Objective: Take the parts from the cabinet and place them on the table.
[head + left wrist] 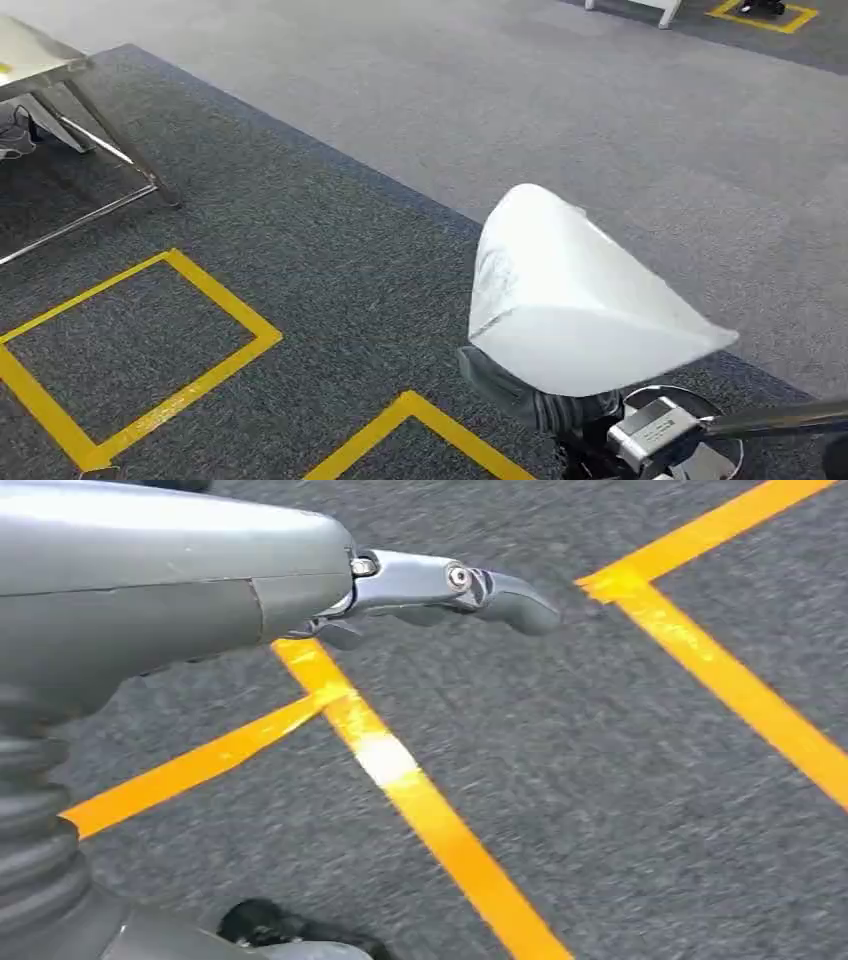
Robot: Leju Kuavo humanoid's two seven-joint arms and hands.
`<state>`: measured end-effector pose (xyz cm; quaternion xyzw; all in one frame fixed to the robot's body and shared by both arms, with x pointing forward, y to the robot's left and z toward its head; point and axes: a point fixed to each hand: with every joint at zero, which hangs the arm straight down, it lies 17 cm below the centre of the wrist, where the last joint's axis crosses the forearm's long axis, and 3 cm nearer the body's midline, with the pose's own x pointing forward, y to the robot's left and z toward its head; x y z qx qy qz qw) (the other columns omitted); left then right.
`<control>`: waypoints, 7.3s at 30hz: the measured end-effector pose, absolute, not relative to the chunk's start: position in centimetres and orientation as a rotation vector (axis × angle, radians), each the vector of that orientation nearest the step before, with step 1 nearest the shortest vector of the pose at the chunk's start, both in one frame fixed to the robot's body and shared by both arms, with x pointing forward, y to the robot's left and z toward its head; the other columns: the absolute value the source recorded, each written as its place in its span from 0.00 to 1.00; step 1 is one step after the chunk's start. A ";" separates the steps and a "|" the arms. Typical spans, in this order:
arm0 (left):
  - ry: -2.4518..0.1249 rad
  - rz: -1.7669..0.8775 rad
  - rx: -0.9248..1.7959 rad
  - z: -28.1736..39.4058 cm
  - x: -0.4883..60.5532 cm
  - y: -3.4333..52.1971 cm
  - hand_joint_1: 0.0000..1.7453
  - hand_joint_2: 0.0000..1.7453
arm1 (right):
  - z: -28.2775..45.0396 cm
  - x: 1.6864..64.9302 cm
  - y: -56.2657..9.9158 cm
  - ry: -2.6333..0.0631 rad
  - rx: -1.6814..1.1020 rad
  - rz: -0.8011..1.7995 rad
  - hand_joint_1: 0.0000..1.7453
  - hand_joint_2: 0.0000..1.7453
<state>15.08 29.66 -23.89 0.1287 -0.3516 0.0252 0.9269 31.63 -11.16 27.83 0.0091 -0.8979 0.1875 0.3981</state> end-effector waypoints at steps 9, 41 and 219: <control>-0.717 0.054 0.260 -23.9 14.9 29.6 0.00 1.00 | 27.8 31.6 -11.3 -2.272 0.021 0.469 1.00 1.00; -0.716 0.056 0.257 -24.0 14.8 29.5 0.00 1.00 | 27.9 31.7 -11.7 -2.274 0.014 0.459 1.00 1.00; -0.713 0.093 0.238 -23.9 15.1 28.3 0.00 1.00 | 27.1 32.1 -13.2 -2.229 0.016 0.413 1.00 1.00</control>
